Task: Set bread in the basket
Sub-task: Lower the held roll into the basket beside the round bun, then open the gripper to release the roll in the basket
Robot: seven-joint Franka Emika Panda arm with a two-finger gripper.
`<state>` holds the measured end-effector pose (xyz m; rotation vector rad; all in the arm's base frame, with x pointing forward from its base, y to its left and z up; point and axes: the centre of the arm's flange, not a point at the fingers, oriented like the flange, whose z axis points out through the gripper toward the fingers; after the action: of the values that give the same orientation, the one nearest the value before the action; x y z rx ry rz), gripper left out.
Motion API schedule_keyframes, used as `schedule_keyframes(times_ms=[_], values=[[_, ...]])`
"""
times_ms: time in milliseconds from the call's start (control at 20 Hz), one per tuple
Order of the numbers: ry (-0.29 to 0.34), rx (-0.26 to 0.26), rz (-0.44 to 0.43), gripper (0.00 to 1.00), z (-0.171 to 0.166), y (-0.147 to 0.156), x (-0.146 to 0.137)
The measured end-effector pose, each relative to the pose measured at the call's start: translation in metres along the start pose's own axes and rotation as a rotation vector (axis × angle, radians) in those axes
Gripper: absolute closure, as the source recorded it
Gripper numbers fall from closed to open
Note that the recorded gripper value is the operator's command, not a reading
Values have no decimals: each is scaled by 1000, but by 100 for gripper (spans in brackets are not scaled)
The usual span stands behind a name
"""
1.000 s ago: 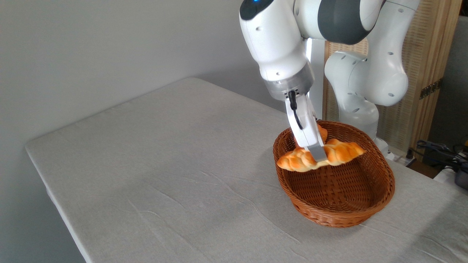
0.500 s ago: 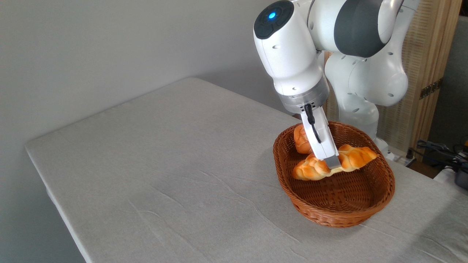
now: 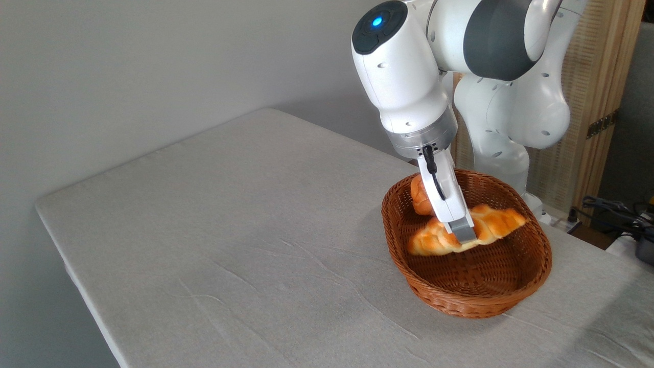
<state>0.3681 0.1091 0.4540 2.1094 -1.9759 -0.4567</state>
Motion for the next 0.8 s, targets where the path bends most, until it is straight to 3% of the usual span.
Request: schedule_keyframes(times_ms=[250,400,500,650,800], values=[[0,2,0,0,-1,0,0],[0,31,-6,0,-12,-1,-3],[25,79,-15,0,-34,-1,-5],[117,176,-46,0,-81,2,-4],[178,259,-134,0,-132,2,10]])
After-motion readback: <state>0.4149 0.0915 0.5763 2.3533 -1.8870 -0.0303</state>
